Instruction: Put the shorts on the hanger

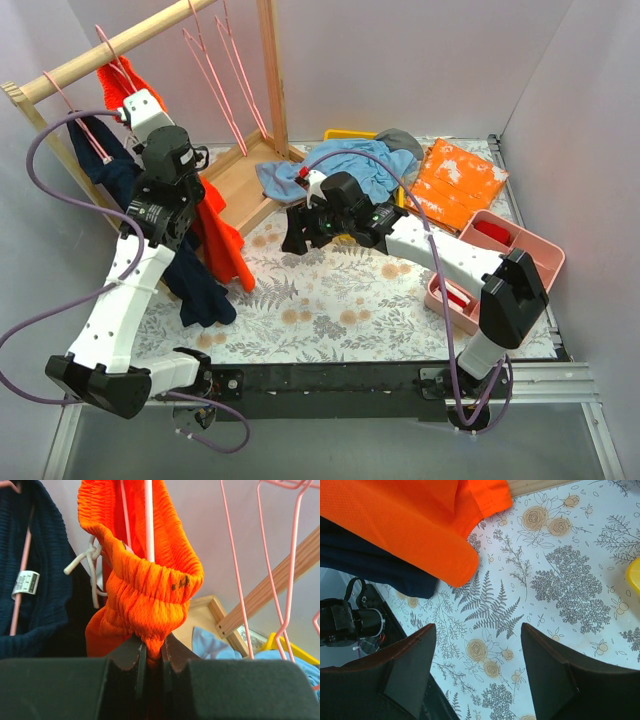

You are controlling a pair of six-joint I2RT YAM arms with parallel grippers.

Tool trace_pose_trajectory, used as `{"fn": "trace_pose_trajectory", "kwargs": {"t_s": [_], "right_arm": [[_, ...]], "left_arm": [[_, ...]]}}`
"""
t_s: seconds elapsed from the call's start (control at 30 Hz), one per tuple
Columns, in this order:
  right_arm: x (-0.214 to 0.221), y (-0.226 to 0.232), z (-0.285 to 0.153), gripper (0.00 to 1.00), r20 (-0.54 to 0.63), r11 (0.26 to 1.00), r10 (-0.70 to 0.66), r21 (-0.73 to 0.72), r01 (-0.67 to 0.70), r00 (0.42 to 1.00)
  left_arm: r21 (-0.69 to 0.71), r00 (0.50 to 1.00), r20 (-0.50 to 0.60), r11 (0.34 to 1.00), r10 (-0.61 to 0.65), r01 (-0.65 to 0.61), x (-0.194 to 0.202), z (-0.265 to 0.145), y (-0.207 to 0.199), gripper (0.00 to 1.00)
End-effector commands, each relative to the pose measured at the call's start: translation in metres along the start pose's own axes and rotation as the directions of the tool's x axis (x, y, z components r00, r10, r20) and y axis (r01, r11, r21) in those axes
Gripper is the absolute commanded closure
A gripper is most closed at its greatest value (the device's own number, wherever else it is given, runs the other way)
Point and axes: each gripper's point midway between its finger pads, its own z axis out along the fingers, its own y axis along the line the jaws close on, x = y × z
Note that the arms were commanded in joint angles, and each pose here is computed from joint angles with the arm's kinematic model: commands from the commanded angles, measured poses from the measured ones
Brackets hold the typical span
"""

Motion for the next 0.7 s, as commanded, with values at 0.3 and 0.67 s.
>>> {"fn": "trace_pose_trajectory", "kwargs": {"t_s": [0.3, 0.67], "right_arm": [[-0.019, 0.009, -0.040, 0.23, 0.097, 0.997, -0.069, 0.022, 0.068, 0.993], [-0.048, 0.008, -0.088, 0.20, 0.247, 0.988, -0.119, 0.128, 0.090, 0.962]], "left_arm": [[0.176, 0.993, -0.106, 0.982, -0.056, 0.074, -0.001, -0.031, -0.001, 0.18], [0.430, 0.986, -0.166, 0.897, -0.029, 0.099, -0.038, -0.088, -0.019, 0.02]]}}
